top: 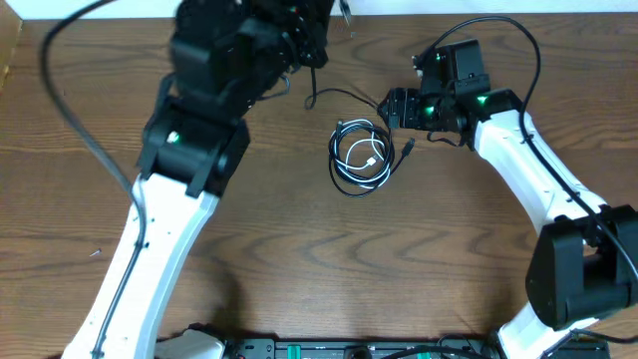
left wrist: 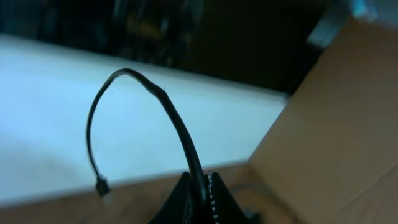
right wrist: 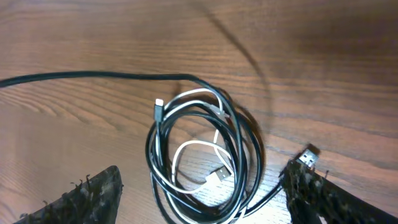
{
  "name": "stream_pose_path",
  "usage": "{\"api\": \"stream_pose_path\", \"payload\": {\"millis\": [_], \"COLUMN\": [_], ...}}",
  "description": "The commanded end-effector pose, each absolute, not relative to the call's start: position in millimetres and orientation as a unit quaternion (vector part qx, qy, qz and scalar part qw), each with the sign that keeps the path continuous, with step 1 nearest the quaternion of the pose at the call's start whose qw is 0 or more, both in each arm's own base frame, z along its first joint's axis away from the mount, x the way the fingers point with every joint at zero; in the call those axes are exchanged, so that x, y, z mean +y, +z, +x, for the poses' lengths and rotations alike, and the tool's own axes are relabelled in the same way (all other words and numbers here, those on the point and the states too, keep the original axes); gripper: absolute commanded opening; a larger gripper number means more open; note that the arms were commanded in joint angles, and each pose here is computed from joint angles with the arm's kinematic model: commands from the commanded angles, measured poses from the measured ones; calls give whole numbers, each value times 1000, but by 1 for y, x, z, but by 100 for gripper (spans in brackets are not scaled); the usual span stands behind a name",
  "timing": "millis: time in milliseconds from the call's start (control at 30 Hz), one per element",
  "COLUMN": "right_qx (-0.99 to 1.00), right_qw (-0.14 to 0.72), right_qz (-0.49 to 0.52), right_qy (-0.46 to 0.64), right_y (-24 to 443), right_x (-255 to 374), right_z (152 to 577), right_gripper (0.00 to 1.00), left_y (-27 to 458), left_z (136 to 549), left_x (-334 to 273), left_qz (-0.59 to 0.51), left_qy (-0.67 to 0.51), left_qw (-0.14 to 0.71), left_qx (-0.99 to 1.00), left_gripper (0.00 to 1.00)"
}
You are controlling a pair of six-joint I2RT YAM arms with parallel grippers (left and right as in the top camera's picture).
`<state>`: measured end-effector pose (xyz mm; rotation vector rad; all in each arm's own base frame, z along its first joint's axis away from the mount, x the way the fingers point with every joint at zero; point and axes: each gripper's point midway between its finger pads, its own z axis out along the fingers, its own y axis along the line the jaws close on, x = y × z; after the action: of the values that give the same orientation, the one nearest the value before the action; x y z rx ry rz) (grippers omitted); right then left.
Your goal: Untangle cables
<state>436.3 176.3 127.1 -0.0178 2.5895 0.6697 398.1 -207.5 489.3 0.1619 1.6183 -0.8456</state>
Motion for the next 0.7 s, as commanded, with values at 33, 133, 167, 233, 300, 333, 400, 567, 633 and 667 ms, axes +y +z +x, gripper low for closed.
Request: {"api": "stream_pose_path", "payload": {"millis": [33, 133, 167, 233, 300, 333, 400, 567, 633, 667], "right_qx": [940, 936, 935, 934, 935, 935, 937, 936, 933, 930], "right_qw": [227, 233, 236, 237, 236, 234, 230, 231, 243, 249], "right_qz": [-36, -63, -71, -83, -91, -91, -90, -88, -90, -91], "right_qy": [251, 255, 255, 253, 250, 250, 249, 249, 251, 253], "right_y": [119, 114, 112, 103, 89, 82, 70, 63, 75, 84], "right_x": [191, 200, 203, 208, 211, 212, 213, 212, 212, 212], "right_z": [439, 440, 442, 445, 450, 452, 455, 459, 460, 460], "right_gripper": [81, 82, 83, 83, 82, 81, 72, 17, 1, 1], "left_y": [530, 544, 547, 552, 555, 556, 557, 549, 540, 534], "left_z": [382, 375, 372, 368, 364, 363, 361, 366, 372, 375], "left_x": [-195, -188, -186, -184, -182, -182, -181, -174, -166, -160], "left_qz": [64, 57, 56, 55, 55, 56, 56, 35, 15, 5], "left_qy": [-369, -366, -366, -366, -366, -367, -367, -349, -329, -315], "left_qw": [656, 673, 676, 680, 682, 683, 683, 681, 677, 676], "left_qx": [655, 640, 637, 633, 631, 630, 629, 643, 658, 667], "left_gripper": [7, 7, 8, 7, 7, 8, 7, 7, 7, 7]}}
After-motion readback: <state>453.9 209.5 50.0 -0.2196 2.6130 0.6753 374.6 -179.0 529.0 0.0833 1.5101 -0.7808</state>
